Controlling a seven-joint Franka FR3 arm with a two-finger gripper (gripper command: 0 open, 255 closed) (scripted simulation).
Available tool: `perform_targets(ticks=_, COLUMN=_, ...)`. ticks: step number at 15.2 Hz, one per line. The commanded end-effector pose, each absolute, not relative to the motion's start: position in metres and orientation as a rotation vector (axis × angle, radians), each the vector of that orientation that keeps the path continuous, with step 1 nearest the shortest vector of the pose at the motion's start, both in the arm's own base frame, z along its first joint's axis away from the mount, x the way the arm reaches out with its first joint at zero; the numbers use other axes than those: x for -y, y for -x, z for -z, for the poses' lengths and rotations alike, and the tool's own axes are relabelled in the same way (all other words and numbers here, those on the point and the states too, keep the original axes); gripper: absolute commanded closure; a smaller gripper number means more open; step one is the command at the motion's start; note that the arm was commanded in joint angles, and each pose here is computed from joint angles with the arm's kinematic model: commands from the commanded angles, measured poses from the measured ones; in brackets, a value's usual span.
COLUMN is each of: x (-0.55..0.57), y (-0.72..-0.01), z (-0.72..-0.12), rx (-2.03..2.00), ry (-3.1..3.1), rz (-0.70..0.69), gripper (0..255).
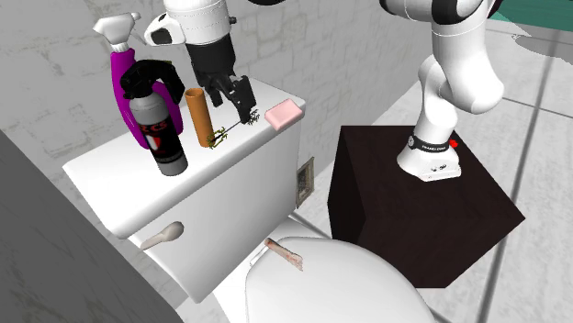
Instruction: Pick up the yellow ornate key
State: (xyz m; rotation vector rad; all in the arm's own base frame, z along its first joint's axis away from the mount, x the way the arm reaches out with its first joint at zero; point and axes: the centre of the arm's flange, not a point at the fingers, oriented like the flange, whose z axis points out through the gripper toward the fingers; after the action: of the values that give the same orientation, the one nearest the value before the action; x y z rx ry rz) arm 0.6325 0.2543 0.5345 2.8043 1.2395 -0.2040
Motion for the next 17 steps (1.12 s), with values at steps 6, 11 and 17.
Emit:
perform_targets(ticks=6, x=-0.266, y=-0.635, z=-0.504, rx=-1.272, ry=-2.786, rz=0.202, gripper=0)
perform_targets(ticks=11, x=-0.267, y=-0.638, z=-0.491, rx=-1.272, ry=-2.785, rz=0.202, gripper=255)
perform_targets(ticks=17, x=-0.270, y=-0.642, z=-0.485, rx=-1.271, ry=-2.786, rz=0.201, gripper=255)
